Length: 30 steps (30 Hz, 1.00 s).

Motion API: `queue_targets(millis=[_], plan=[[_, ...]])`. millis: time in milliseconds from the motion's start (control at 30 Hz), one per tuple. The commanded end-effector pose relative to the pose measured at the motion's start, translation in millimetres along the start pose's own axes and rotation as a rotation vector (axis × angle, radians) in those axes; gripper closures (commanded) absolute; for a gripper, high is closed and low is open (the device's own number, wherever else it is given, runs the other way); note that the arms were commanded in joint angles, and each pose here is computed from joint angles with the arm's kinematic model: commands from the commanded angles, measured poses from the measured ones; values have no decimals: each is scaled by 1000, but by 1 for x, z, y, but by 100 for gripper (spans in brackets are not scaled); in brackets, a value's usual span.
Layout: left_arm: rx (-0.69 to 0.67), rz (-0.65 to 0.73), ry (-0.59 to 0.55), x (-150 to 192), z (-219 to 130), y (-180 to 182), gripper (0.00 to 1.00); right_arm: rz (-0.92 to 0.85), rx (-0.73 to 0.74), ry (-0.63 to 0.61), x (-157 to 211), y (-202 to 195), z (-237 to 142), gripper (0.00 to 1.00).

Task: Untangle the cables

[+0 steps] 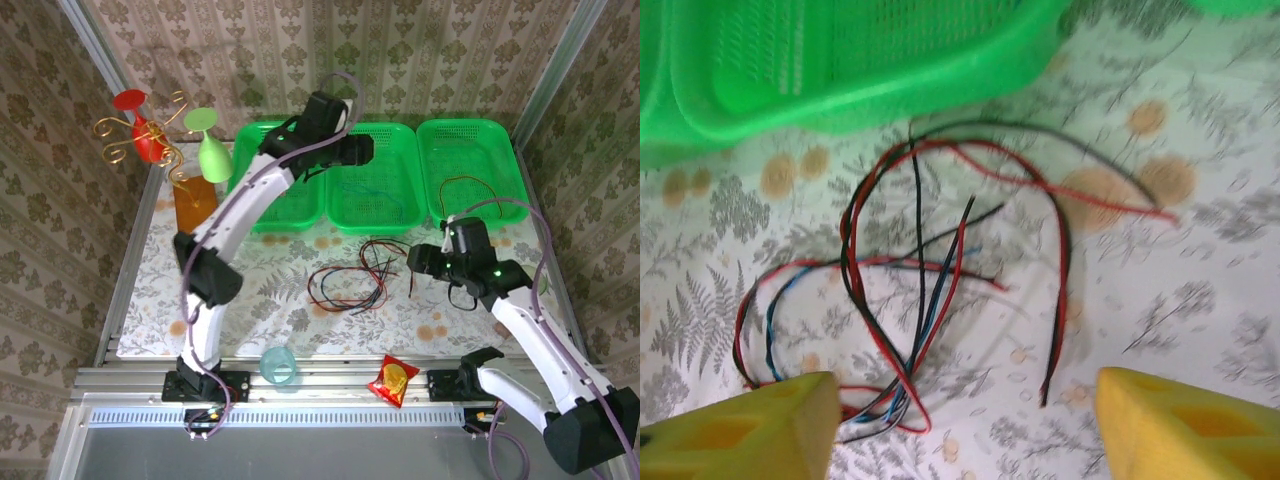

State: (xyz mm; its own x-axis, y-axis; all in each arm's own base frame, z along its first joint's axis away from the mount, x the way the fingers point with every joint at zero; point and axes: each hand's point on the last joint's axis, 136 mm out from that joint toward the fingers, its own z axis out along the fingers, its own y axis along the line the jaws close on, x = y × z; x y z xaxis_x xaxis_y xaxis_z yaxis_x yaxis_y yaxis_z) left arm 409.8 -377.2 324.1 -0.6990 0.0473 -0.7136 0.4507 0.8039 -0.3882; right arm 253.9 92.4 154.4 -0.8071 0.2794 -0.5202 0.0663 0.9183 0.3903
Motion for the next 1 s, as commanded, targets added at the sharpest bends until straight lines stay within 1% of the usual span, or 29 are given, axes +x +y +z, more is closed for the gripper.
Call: queue_targets(millis=[0, 67, 133, 200, 233, 367, 467, 567, 767, 967], plan=[[37, -55, 43, 29, -12, 3, 38, 19, -18, 58, 20, 8, 13, 39], [68, -98, 28, 44, -27, 4, 38, 1, -10, 88, 31, 8, 22, 44], [97, -138, 3, 57, -41, 6, 39, -10, -8, 118, 42, 9, 30, 45], [92, -172, 5, 77, -48, 15, 40, -16, 0, 155, 55, 8, 37, 47], [93, -189, 5, 85, -52, 19, 40, -23, -16, 147, 55, 11, 41, 47], [94, -278, 24, 125, -55, 33, 40, -36, -4, 174, 67, 9, 56, 48], [80, -318, 41, 151, -57, 42, 40, -52, -23, 189, 73, 14, 68, 50], [67, -344, 48, 170, -64, 49, 41, -72, -31, 207, 79, 19, 76, 54], [32, -379, 44, 192, -78, 63, 42, -124, -13, 247, 84, 18, 90, 62], [13, -387, 21, 196, -92, 70, 42, -134, -37, 290, 88, 26, 103, 67]])
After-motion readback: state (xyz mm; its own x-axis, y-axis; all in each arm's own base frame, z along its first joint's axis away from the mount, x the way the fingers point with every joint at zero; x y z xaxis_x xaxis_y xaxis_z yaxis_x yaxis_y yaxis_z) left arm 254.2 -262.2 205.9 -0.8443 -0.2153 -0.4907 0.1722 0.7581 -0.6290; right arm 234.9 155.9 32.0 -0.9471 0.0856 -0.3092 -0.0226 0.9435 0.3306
